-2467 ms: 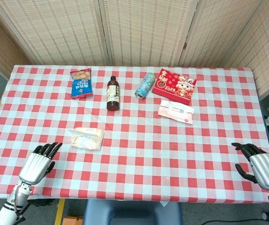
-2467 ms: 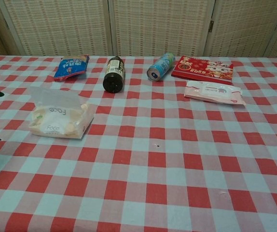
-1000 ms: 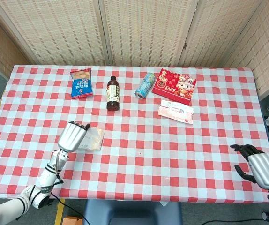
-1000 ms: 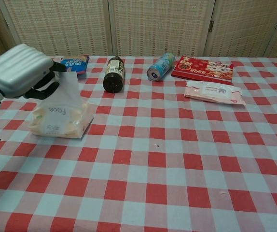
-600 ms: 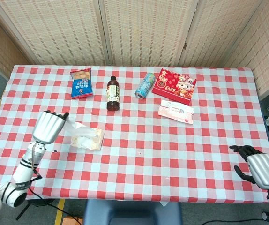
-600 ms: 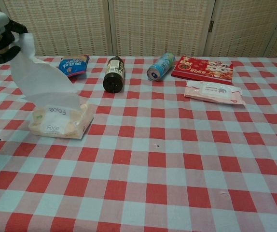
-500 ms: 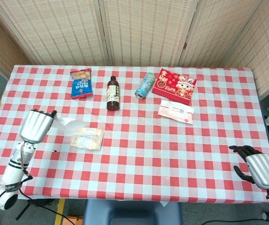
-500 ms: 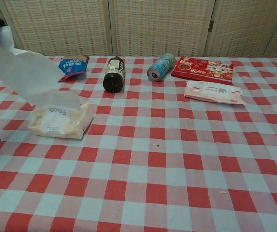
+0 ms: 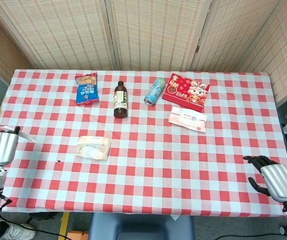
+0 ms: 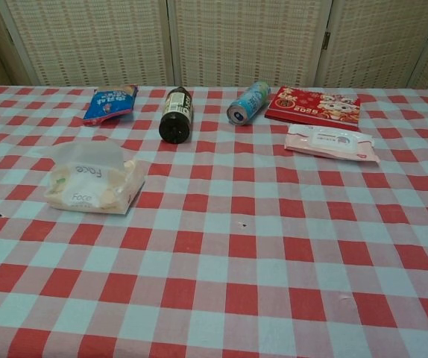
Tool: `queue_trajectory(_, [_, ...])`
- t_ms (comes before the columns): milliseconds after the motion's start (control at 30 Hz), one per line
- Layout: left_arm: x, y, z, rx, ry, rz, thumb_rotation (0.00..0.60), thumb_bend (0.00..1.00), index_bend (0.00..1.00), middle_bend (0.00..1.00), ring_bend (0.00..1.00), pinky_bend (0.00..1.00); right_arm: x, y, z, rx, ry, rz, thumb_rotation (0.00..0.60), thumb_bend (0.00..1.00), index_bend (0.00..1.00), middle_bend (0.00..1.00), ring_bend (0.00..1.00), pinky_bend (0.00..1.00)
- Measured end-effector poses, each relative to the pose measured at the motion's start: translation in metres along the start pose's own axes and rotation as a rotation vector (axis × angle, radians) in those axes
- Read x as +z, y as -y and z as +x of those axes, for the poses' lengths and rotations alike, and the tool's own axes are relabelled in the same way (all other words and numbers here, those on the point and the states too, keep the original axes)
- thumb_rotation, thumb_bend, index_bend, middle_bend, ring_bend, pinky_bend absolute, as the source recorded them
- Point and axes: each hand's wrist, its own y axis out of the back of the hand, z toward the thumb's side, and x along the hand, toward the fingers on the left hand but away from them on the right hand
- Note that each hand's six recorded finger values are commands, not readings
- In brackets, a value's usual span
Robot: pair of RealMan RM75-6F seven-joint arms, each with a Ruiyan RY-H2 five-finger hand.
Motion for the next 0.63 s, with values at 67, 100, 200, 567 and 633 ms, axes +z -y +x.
queue_trajectory(67, [0.002,0.004,-0.011,-0.011,0.004,-0.027,0.600,0.46,0.32,0.56,0.69,0.78,0.000,0.000,0.000,0.000,0.000,-0.001,0.600,0.29,0.26,0.32,0.24,0.51])
queue_trajectory(100, [0.003,0.005,-0.015,-0.018,0.006,-0.037,0.600,0.45,0.24,0.46,0.62,0.73,0.000,0.000,0.000,-0.001,0.000,-0.002,0.600,0.29,0.26,0.32,0.24,0.51])
queue_trajectory(200, [0.008,0.007,-0.024,-0.039,0.003,-0.080,0.600,0.44,0.14,0.30,0.46,0.61,0.000,-0.001,0.001,-0.004,-0.001,-0.006,0.600,0.29,0.26,0.32,0.24,0.51])
queue_trajectory(567, [0.032,0.017,-0.080,-0.156,0.032,-0.285,0.600,0.44,0.03,0.15,0.25,0.42,0.001,-0.002,0.000,-0.010,-0.008,-0.013,0.600,0.29,0.26,0.32,0.24,0.51])
queue_trajectory(633, [0.037,0.017,-0.087,-0.155,0.032,-0.312,0.600,0.44,0.03,0.16,0.25,0.42,0.000,-0.001,-0.001,-0.010,-0.008,-0.011,0.600,0.29,0.26,0.32,0.24,0.51])
